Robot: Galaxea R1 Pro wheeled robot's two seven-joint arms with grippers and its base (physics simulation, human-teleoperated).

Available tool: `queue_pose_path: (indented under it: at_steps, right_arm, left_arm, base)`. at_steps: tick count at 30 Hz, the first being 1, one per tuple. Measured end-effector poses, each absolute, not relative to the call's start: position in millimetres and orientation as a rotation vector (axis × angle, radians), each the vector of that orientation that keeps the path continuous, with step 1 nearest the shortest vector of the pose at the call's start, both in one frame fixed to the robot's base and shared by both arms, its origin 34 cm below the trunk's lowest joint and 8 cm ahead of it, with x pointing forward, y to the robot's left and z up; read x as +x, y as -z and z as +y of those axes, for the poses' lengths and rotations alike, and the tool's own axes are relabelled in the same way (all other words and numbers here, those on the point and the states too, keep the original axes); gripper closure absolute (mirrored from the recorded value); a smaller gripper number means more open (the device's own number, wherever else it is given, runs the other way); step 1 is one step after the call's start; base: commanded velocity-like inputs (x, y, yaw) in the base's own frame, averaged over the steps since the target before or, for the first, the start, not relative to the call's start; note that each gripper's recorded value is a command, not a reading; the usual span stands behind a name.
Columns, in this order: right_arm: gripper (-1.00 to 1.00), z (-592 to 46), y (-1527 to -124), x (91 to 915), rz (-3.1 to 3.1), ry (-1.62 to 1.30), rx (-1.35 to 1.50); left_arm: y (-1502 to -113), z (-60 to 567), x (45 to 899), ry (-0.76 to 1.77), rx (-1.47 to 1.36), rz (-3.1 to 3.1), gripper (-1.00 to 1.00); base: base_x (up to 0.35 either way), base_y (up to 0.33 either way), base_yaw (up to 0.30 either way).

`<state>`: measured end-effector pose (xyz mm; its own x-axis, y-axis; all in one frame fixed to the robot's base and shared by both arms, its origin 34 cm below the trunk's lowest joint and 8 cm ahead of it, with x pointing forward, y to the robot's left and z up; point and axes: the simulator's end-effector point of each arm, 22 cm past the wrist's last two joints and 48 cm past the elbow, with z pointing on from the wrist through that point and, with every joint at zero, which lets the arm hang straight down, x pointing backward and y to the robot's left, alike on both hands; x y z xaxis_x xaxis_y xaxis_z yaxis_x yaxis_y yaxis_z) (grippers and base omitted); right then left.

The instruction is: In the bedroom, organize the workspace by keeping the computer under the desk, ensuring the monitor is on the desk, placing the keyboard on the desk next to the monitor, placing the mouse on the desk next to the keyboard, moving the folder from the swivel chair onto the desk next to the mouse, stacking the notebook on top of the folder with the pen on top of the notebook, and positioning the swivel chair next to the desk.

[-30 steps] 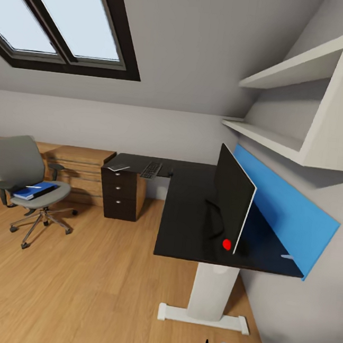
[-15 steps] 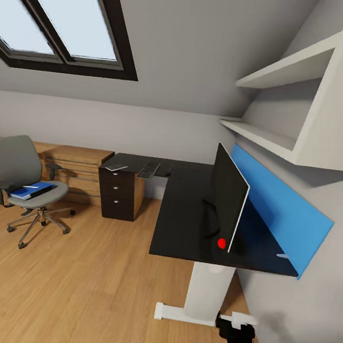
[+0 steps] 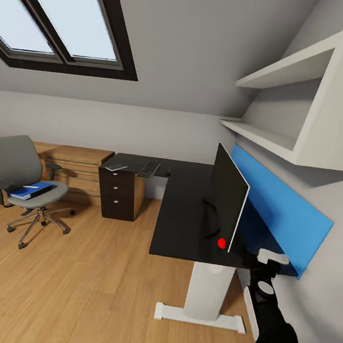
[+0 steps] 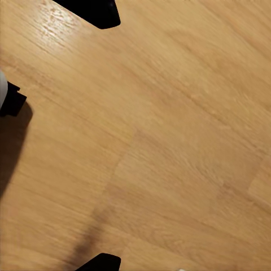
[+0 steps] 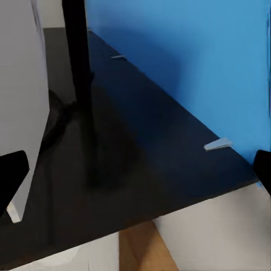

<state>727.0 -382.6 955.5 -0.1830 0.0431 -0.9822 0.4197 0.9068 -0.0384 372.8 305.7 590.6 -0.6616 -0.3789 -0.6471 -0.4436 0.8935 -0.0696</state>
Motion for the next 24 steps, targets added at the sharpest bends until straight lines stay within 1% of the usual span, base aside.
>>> queue_pose_path:
  at_steps: [4, 8, 20, 24]
  right_arm:
    - [-1.0, -367, -1001, 733, 1.655, 0.299, 0.341]
    - [-1.0, -316, -1013, 722, 1.658, 0.118, 0.174]
    - [-1.0, -311, -1004, 719, 1.671, 0.095, 0.145]
    - [-1.0, -297, -1005, 721, 1.664, 0.045, 0.099]
  left_arm:
    - [-591, 306, 373, -0.123, -0.588, 2.365, -1.0]
    - [-590, 305, 373, -0.119, -0.589, 2.365, -1.0]
    - [-590, 304, 373, -0.117, -0.587, 2.365, -1.0]
    - [-591, 304, 373, -0.117, -0.586, 2.365, -1.0]
  base:
    - [0.0, 0.0, 0.0]
    - [0.0, 0.0, 0.0]
    - [0.0, 0.0, 0.0]
    - [0.058, 0.0, 0.0]
